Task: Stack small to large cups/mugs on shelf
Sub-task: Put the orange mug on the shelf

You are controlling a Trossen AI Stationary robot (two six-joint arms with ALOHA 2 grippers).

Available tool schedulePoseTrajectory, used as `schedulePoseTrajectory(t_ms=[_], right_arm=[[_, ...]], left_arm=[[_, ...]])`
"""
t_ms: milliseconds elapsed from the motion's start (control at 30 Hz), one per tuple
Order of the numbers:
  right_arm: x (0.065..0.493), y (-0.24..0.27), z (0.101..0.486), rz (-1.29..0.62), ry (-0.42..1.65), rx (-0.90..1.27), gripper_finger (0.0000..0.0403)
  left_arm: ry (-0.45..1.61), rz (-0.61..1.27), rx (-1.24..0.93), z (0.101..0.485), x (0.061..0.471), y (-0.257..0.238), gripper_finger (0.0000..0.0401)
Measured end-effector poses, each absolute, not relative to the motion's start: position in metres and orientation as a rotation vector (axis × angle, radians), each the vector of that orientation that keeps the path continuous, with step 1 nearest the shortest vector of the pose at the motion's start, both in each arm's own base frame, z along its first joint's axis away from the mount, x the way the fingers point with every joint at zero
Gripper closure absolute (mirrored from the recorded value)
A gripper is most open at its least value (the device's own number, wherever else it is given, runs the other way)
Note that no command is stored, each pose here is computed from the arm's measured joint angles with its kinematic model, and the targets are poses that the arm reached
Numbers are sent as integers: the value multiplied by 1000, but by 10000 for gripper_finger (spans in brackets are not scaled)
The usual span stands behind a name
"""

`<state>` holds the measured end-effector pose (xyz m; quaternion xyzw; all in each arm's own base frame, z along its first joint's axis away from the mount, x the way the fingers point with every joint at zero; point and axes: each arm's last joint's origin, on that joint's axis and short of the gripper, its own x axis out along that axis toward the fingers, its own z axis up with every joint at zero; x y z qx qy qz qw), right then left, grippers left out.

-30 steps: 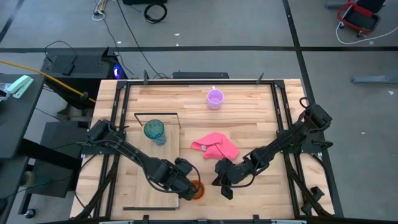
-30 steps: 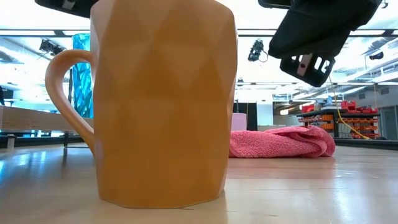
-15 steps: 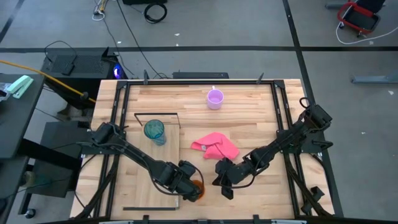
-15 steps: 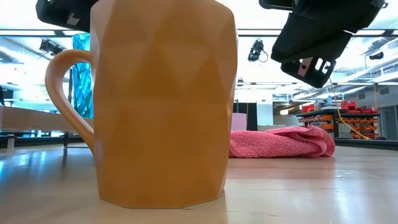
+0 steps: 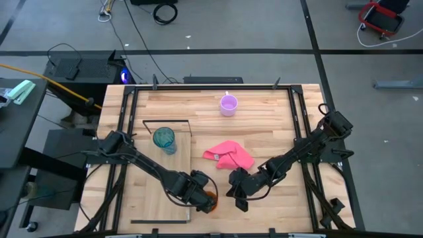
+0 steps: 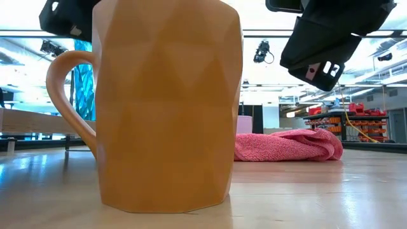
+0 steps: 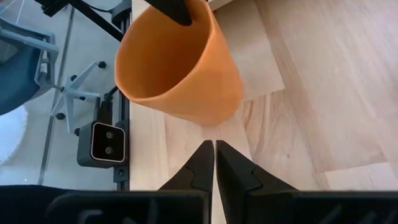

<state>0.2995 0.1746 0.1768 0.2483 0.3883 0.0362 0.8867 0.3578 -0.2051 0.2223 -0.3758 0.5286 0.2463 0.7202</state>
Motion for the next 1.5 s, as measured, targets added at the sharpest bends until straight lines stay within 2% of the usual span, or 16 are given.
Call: schedulePoseTrajectory(t_ms=[267, 567, 867, 1200, 1500], right_arm=[[299, 174, 176, 71, 816, 512, 378], [298, 174, 175, 67, 824, 508, 378], [297, 173, 173, 54, 849, 495, 378], [285, 174, 170, 62, 981, 501, 378], [256, 169, 213, 31, 917, 448, 378]], left_arm=[[1158, 560, -856, 223, 359, -203, 305], [1156, 563, -856, 223, 360, -201, 385], [1163, 512, -855, 229, 365, -199, 386], [1063, 353, -842, 289, 384, -192, 386], [1127, 462, -750, 354, 357, -173, 386]])
